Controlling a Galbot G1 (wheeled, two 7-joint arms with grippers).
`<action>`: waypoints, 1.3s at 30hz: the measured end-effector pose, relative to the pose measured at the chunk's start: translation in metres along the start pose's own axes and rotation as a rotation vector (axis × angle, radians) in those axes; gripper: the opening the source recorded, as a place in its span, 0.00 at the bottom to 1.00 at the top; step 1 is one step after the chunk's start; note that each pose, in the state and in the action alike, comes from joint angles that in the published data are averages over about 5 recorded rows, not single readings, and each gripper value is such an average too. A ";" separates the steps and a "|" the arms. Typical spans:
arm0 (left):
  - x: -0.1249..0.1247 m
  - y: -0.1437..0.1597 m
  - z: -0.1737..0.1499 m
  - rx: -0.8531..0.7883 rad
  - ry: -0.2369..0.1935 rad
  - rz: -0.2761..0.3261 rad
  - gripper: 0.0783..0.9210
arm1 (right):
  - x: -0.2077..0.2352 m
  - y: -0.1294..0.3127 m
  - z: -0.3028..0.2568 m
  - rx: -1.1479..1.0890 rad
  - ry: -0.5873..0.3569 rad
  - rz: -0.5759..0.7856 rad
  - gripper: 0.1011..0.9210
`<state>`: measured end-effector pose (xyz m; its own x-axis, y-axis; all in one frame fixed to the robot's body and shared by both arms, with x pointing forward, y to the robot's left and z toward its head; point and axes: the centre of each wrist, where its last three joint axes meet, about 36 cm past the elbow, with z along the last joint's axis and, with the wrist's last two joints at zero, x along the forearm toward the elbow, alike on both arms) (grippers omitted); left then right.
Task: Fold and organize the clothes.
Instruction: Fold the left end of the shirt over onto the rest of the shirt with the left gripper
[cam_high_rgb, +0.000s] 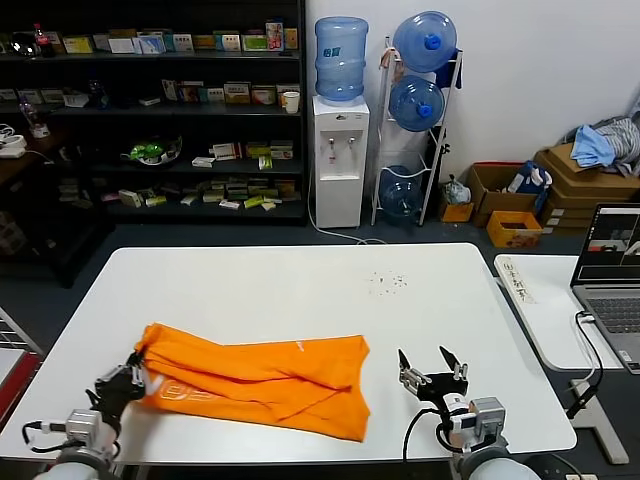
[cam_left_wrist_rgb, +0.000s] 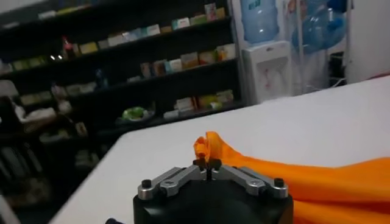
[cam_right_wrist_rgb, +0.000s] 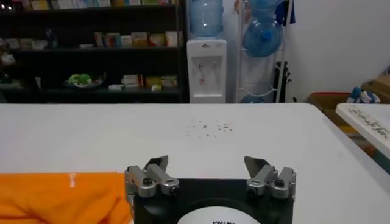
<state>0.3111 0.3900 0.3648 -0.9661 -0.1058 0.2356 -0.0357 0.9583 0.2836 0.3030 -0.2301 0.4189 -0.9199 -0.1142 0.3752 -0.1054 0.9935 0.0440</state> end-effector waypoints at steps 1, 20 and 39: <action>-0.002 0.010 0.001 -0.028 -0.004 -0.018 0.03 | -0.001 0.001 0.000 -0.001 -0.001 0.000 0.88; 0.006 0.071 -0.014 -0.187 -0.037 -0.096 0.03 | -0.011 0.005 0.004 -0.008 0.005 0.014 0.88; 0.014 -0.067 -0.073 0.481 0.059 0.169 0.03 | -0.017 0.008 0.014 -0.037 0.034 0.036 0.88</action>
<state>0.3182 0.3053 0.4170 -0.9530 0.0599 0.2970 -0.0070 0.9756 -0.2192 0.3123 -0.2200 0.4004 -0.9093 -0.0788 0.4086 -0.0577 0.9963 0.0639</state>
